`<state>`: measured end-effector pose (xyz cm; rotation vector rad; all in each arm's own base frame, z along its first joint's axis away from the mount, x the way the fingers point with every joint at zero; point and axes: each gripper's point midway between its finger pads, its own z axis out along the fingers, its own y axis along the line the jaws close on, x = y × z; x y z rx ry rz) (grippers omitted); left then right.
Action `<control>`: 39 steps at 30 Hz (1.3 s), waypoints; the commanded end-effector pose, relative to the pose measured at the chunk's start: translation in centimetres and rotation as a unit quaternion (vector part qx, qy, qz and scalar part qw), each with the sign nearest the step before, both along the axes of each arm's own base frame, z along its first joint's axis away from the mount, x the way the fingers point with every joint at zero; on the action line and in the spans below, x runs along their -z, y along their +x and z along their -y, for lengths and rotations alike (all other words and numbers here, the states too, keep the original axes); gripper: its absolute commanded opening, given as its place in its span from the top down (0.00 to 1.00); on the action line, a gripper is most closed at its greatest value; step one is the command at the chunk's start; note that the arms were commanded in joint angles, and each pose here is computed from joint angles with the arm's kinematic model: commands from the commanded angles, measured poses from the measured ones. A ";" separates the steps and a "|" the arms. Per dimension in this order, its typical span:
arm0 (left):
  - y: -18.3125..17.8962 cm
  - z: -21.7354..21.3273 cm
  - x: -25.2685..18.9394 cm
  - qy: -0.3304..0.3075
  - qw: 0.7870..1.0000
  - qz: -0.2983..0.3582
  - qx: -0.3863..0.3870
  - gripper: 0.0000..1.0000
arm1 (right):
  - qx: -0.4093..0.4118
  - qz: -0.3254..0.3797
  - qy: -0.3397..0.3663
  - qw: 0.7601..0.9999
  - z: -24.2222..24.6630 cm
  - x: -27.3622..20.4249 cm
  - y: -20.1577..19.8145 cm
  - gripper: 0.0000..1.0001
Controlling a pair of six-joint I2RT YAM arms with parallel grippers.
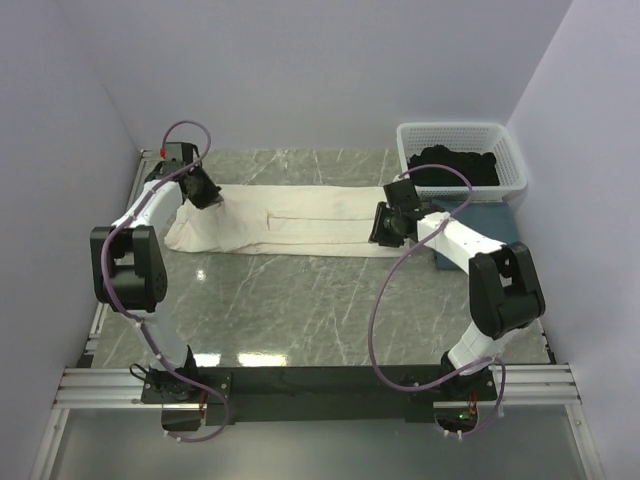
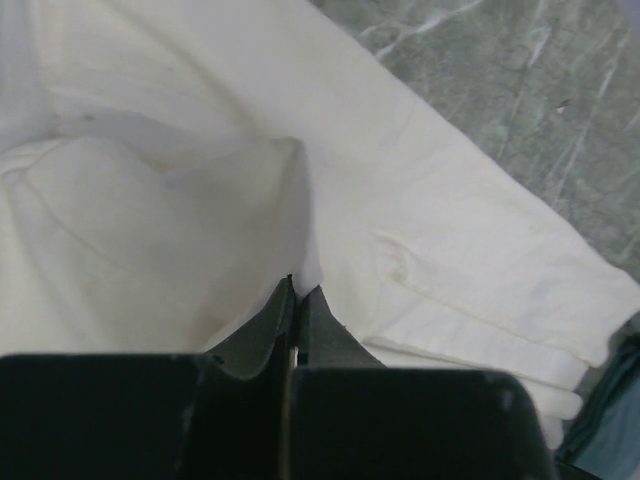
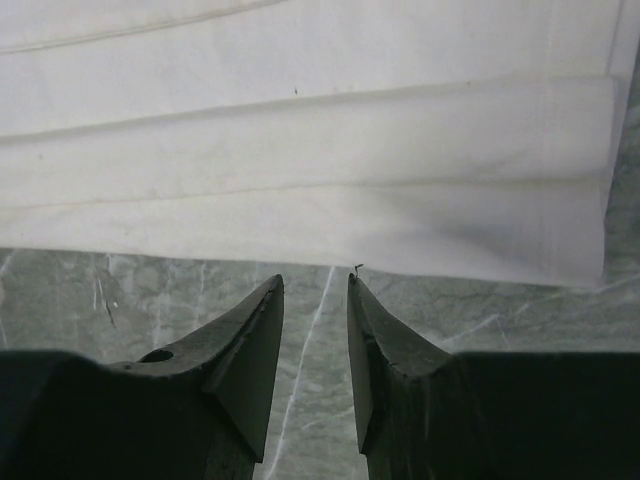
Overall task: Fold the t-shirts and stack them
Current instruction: Fold the tshirt
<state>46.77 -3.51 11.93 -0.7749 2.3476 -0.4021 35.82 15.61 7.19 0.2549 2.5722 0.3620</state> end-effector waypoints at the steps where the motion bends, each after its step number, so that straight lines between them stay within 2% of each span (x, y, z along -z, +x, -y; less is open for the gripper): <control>1: 3.3 2.0 -3.6 -0.051 0.996 0.071 0.021 0.99 | 0.006 0.033 0.005 0.999 -0.8 -0.9 2.5 0.61; 18: 6.9 3.6 -3.4 -0.110 0.987 0.117 0.017 0.99 | 0.016 0.021 0.025 0.999 -2.6 1.7 5.7 0.69; 39: 9.3 3.0 -2.1 -0.136 0.984 0.106 -0.046 0.99 | 0.025 -0.001 -0.002 1.000 -1.0 3.5 4.5 0.72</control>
